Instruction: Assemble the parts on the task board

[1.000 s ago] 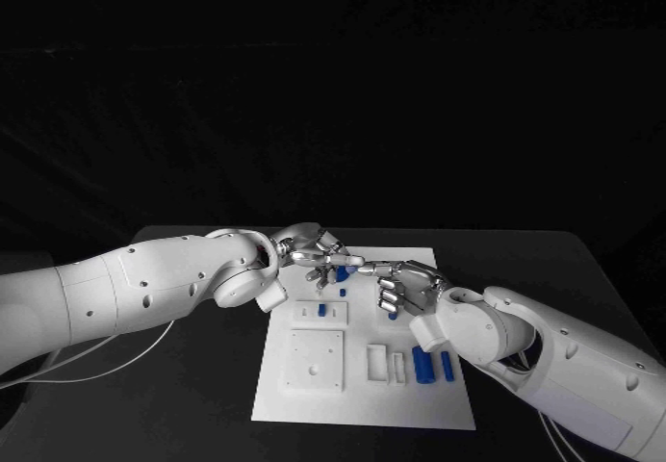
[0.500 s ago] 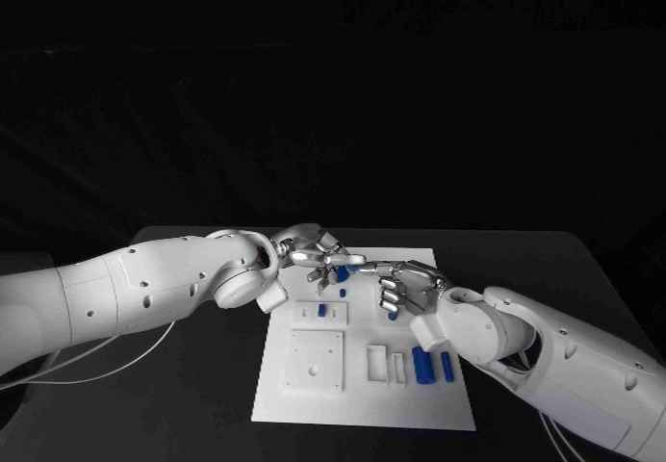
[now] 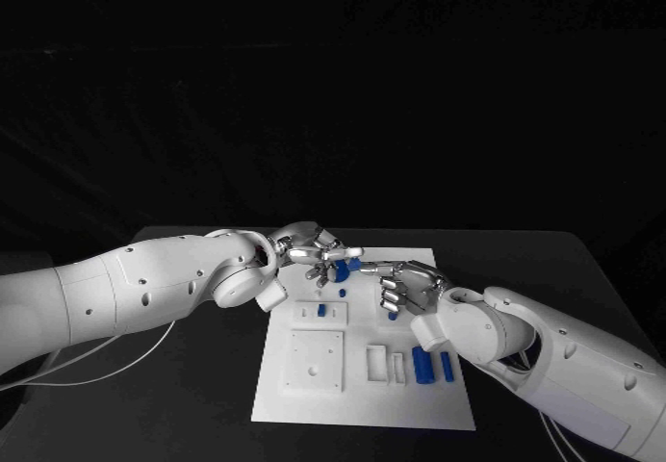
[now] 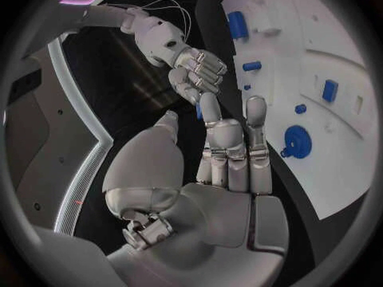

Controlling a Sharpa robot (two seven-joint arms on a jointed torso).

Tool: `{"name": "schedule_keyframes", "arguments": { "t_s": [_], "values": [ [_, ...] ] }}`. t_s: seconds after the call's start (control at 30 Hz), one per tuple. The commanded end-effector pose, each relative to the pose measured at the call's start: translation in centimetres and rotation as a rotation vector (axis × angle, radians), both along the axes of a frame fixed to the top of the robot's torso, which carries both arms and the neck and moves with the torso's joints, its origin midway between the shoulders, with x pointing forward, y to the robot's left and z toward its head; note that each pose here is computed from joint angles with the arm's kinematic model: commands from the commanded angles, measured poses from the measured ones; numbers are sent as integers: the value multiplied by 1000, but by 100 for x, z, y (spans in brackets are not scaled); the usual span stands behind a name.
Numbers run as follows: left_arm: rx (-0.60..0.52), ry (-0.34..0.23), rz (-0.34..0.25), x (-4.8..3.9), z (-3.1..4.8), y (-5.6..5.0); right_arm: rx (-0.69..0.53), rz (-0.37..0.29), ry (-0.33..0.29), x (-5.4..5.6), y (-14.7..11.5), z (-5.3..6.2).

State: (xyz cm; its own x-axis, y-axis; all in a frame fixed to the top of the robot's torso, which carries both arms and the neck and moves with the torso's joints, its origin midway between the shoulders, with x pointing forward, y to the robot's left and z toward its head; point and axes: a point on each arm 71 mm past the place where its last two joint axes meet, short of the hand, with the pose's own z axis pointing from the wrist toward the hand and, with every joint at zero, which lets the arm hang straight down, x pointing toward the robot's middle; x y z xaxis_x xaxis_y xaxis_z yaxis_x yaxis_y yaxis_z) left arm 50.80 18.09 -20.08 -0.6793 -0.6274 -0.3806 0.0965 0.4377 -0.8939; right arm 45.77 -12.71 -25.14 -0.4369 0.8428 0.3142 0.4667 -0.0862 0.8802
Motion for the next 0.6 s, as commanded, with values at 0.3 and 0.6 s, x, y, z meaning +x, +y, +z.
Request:
{"name": "schedule_keyframes", "arguments": {
  "t_s": [0.3,0.6],
  "values": [
    [-16,10,-4,4,5,24,3,7,-15,-18,16,10],
    [-43,50,-10,-9,-7,45,3,-3,-16,-22,9,-5]
  ]
}}
